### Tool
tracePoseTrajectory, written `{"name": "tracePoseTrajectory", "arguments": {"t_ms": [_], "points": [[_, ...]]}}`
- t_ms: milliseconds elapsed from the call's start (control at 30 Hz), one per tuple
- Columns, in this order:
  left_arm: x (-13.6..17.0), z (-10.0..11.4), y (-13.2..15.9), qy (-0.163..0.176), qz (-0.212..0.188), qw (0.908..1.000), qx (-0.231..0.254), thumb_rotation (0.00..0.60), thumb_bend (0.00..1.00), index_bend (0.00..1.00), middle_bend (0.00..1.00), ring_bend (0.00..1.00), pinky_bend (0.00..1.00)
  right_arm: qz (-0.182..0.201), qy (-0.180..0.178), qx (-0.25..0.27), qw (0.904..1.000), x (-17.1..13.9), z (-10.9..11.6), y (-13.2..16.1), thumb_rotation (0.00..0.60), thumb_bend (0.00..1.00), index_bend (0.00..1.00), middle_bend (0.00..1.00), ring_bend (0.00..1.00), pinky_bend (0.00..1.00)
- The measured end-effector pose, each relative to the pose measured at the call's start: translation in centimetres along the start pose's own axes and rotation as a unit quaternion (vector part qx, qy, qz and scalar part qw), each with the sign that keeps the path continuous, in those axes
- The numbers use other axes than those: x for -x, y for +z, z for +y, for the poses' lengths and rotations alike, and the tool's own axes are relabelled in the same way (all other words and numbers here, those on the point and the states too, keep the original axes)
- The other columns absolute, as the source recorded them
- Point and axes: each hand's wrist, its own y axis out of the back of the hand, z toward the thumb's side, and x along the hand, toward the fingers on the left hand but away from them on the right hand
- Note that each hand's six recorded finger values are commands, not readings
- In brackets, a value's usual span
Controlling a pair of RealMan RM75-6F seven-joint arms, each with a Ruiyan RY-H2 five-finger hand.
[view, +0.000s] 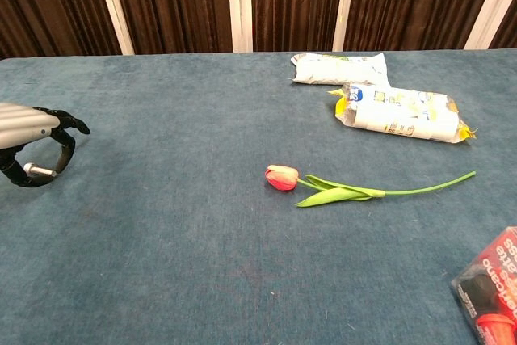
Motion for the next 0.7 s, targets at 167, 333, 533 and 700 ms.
{"name": "tracePoseTrajectory", "arguments": {"t_ms": [167, 333, 533, 700], "points": [[0.1, 0.1, -0.1, 0.000, 0.000, 1.0000, -0.001, 0.600, 0.53, 0.56, 0.09, 0.05, 0.08, -0.001, 0.001, 0.000, 1.0000, 0.0, -0.1, 0.0, 0.600, 0.19, 0.10, 0.10, 0.10, 0.03], [0.2, 0.3, -0.2, 0.003, 0.002, 1.0000, 0.005, 0.600, 0.53, 0.56, 0.09, 0.05, 0.08, -0.002, 0.000, 0.000, 1.0000, 0.0, 0.0, 0.0, 0.600, 0.19, 0.10, 0.10, 0.10, 0.03], [0.3, 0.7, -0.5, 0.010, 0.004, 0.9998, 0.014, 0.600, 0.53, 0.56, 0.09, 0.05, 0.08, -0.003, 0.001, 0.001, 1.0000, 0.0, 0.0, -0.1, 0.600, 0.19, 0.10, 0.10, 0.10, 0.03], [0.6, 1.0, -1.0, 0.015, 0.007, 0.9996, 0.023, 0.600, 0.53, 0.56, 0.09, 0.05, 0.08, -0.003, 0.000, 0.001, 1.0000, 0.0, 0.0, -0.1, 0.600, 0.19, 0.10, 0.10, 0.10, 0.03]]}}
